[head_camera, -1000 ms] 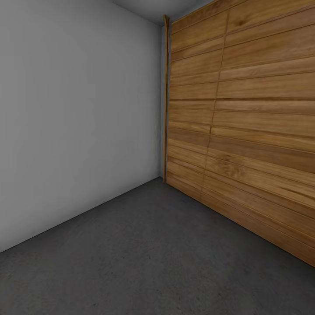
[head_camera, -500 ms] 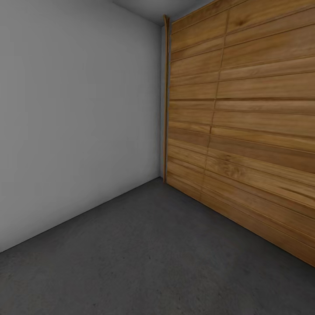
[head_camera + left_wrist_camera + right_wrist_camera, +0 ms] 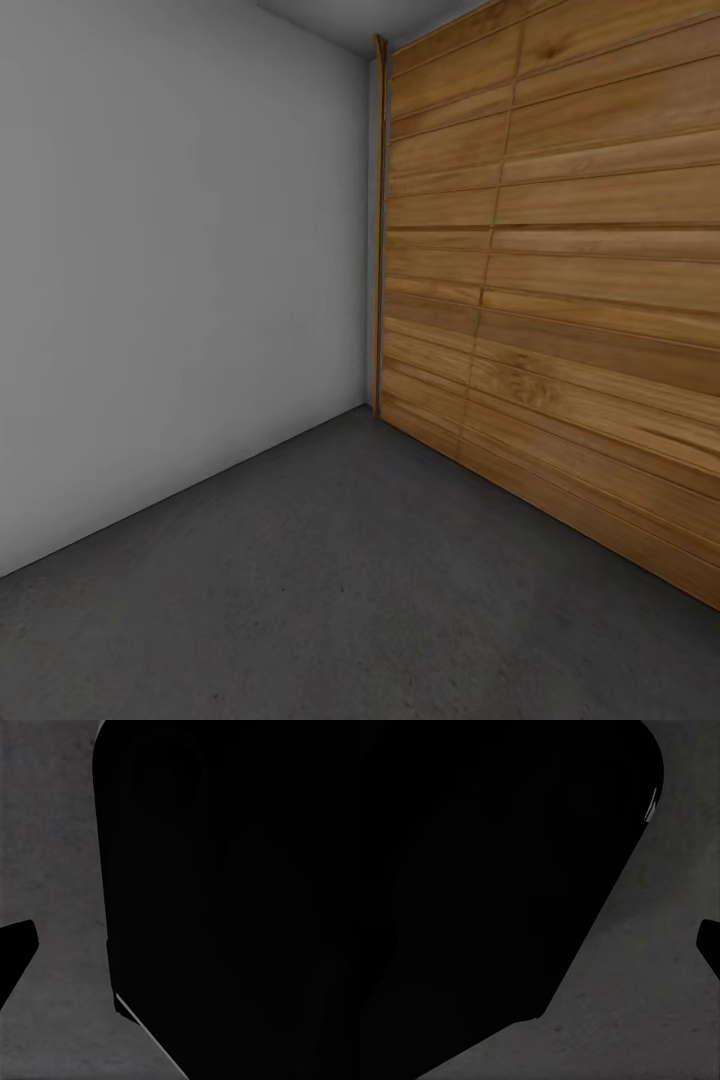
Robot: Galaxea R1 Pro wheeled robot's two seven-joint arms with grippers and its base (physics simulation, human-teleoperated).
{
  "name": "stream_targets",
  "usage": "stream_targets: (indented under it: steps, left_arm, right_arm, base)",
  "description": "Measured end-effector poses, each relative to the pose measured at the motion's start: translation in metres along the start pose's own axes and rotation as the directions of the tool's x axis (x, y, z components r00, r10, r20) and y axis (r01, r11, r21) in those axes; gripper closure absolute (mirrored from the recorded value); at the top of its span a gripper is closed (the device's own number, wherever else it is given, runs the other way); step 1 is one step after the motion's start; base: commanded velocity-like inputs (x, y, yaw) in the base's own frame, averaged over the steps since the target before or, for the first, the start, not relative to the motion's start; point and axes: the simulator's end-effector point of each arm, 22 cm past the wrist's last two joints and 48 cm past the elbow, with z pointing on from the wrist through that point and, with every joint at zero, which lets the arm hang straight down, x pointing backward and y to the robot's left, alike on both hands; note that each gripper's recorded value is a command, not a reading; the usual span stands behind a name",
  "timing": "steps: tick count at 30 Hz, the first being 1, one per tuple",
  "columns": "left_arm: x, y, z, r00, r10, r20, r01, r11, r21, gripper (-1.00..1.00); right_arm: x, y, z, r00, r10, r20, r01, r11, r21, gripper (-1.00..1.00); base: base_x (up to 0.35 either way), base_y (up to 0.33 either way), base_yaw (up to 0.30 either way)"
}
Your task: Move the two storage containers from the living room to the garage. In the garage, place one container on the floor and stack the other container on top of it (either order is fine).
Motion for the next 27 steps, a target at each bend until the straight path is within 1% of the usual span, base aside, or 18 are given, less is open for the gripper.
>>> stream_targets:
  steps: [22, 23, 24, 25, 26, 27]
  left_arm:
    - [0.0, 0.0, 0.0, 1.0, 0.0, 0.0, 0.0, 1.0, 0.0, -1.0]
    - [-0.0011, 0.0026, 0.0, 1.0, -0.002, 0.005, 0.002, 1.0, -0.004, -1.0]
    - [-0.0049, 0.0045, 0.0, 1.0, -0.002, 0.014, 0.002, 1.0, -0.007, -1.0]
    - [-0.0062, 0.0052, -0.0001, 1.0, -0.002, 0.018, 0.002, 1.0, -0.008, -1.0]
    - [-0.0082, 0.0061, -0.0001, 1.0, -0.002, 0.022, 0.002, 1.0, -0.009, -1.0]
    - [-0.0089, 0.0065, -0.0001, 1.0, -0.002, 0.024, 0.002, 1.0, -0.01, -1.0]
  right_arm:
    - [0.0, 0.0, 0.0, 1.0, 0.0, 0.0, 0.0, 1.0, 0.0, -1.0]
    - [-0.0005, -0.0056, 0.0, 0.959, 0.284, 0.008, -0.285, 0.959, 0.009, -1.0]
    - [-0.0015, -0.0057, 0.0, 0.961, 0.276, 0.013, -0.276, 0.961, 0.009, -1.0]
    - [-0.0019, -0.0055, 0.0, 0.969, 0.247, 0.015, -0.247, 0.969, 0.008, -1.0]
    - [-0.0024, -0.0055, -0.0001, 0.979, 0.205, 0.017, -0.205, 0.979, 0.009, -1.0]
    - [-0.0026, -0.0053, -0.0001, 0.982, 0.189, 0.018, -0.189, 0.982, 0.009, -1.0]
  base:
    - [0.0, 0.0, 0.0]
    - [0.0, 0.0, 0.0]
    - [0.0, 0.0, 0.0]
    - [0.0, 0.0, 0.0]
    - [0.0, 0.0, 0.0]
    - [0.0, 0.0, 0.0]
